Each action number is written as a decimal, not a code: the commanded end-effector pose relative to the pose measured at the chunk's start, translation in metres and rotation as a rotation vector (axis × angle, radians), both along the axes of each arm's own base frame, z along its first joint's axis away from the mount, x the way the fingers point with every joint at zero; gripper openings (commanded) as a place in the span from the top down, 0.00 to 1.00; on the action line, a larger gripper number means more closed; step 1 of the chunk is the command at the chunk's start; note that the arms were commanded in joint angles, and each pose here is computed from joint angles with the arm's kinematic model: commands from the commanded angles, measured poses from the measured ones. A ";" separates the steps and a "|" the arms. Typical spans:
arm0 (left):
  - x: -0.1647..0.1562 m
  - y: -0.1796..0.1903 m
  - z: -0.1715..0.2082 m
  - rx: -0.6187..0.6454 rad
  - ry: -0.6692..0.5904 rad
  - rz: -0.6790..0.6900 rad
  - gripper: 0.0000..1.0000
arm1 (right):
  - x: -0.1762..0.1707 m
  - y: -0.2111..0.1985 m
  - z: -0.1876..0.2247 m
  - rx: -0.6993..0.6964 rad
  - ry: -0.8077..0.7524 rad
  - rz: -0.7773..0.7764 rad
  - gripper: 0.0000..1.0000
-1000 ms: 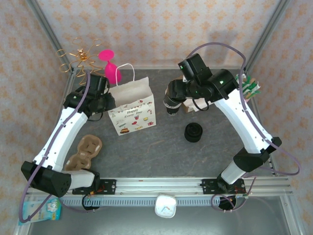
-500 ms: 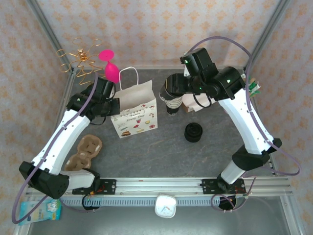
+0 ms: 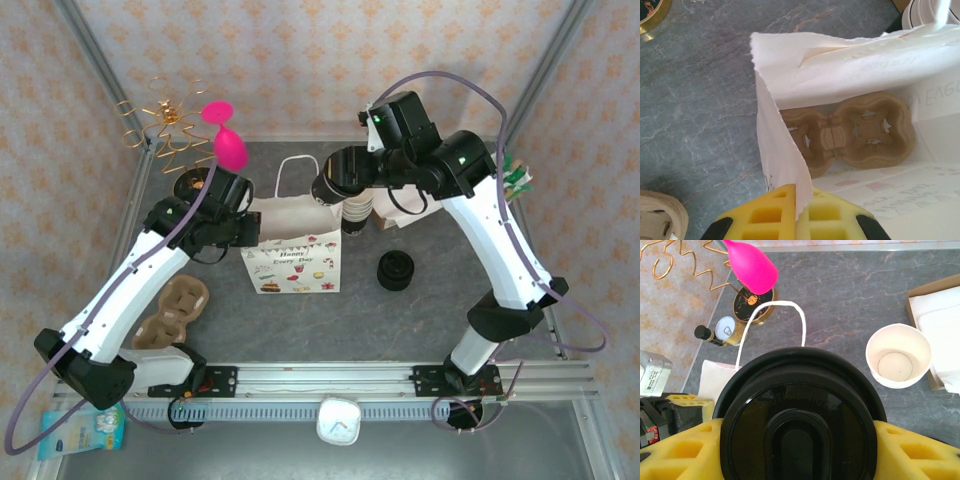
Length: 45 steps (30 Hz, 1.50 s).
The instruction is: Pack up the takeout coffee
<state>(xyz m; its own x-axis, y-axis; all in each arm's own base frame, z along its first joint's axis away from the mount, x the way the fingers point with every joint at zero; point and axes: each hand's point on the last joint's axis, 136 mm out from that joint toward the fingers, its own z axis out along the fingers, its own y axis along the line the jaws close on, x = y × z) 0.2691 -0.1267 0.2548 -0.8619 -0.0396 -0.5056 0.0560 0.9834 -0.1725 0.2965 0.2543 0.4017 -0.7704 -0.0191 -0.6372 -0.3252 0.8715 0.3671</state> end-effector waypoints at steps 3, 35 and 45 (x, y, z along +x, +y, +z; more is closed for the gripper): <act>0.001 -0.001 0.013 0.004 -0.037 0.019 1.00 | -0.009 0.015 0.015 0.058 -0.019 0.069 0.40; 0.006 0.004 0.016 0.008 -0.059 0.088 1.00 | -0.048 0.017 0.023 0.110 0.023 0.109 0.41; 0.008 -0.001 0.017 -0.010 -0.062 0.078 1.00 | -0.045 0.025 0.004 0.093 0.059 0.126 0.41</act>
